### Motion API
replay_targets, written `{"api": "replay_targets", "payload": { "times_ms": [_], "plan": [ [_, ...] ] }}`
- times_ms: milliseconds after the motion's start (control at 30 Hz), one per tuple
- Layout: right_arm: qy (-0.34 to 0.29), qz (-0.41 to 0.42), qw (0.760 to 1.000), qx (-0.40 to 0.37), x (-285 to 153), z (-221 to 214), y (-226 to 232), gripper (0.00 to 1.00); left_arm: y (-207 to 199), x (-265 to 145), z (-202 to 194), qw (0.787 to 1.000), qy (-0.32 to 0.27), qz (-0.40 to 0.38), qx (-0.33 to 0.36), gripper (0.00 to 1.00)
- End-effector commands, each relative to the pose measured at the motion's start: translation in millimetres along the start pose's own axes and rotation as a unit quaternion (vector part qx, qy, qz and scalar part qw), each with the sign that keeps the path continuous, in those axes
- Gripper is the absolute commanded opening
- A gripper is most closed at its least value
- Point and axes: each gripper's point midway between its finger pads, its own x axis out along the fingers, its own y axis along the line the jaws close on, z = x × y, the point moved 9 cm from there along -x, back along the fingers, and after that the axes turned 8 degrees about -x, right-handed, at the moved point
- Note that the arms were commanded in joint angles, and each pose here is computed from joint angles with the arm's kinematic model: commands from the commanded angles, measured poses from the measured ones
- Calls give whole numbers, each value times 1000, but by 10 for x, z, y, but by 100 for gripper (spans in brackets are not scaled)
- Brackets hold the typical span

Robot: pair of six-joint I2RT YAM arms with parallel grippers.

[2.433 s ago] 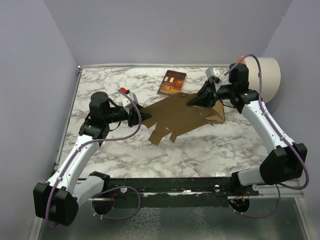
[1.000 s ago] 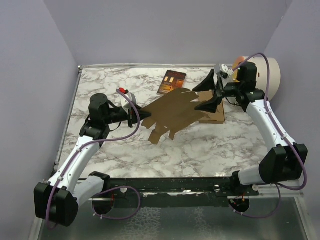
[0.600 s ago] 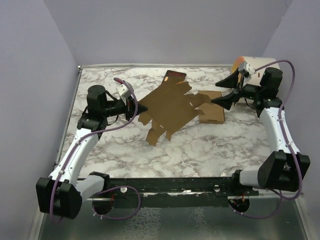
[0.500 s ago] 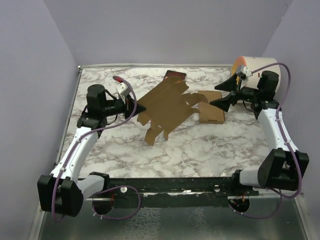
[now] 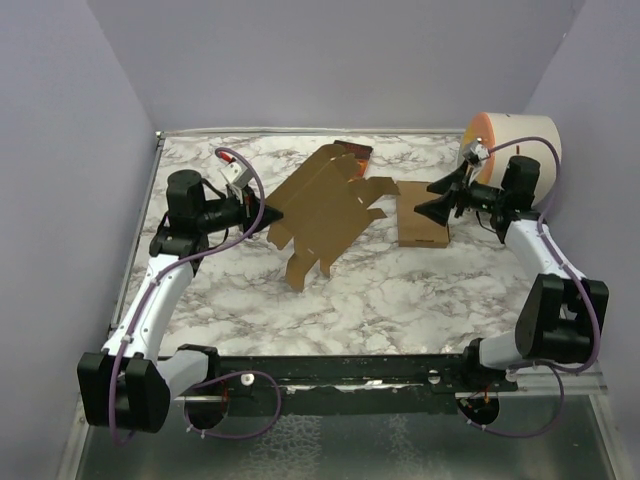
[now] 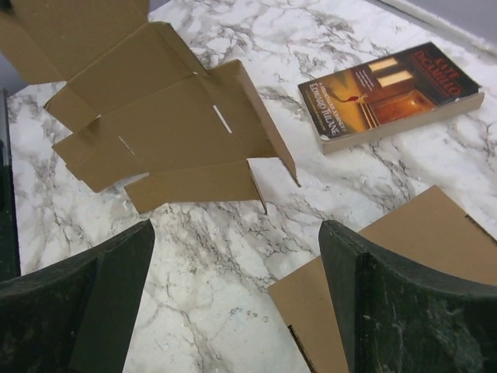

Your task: Fold the paper box

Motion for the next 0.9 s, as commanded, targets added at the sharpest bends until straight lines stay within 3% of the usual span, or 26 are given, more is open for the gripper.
{"api": "replay_targets", "payload": {
  "times_ms": [0,100,233,400,867],
  "plan": [
    [3,-36,999,41,43,-83,-156,84,-140,-65,149,999,-25,-25,28,0],
    [12,-62,997,55,29,-85,-222,74,-260,-115,264,997,-40,-46,49,0],
    [-1,-91,993,68,-105,-45,-263,52,-389,-176,347,994,-56,-61,65,0],
    [-11,-70,994,78,-111,-85,-245,38,-477,-204,365,992,-62,-85,65,0],
    [-39,82,993,70,0,-80,19,37,-578,-245,373,989,-70,-112,70,0]
  ]
}}
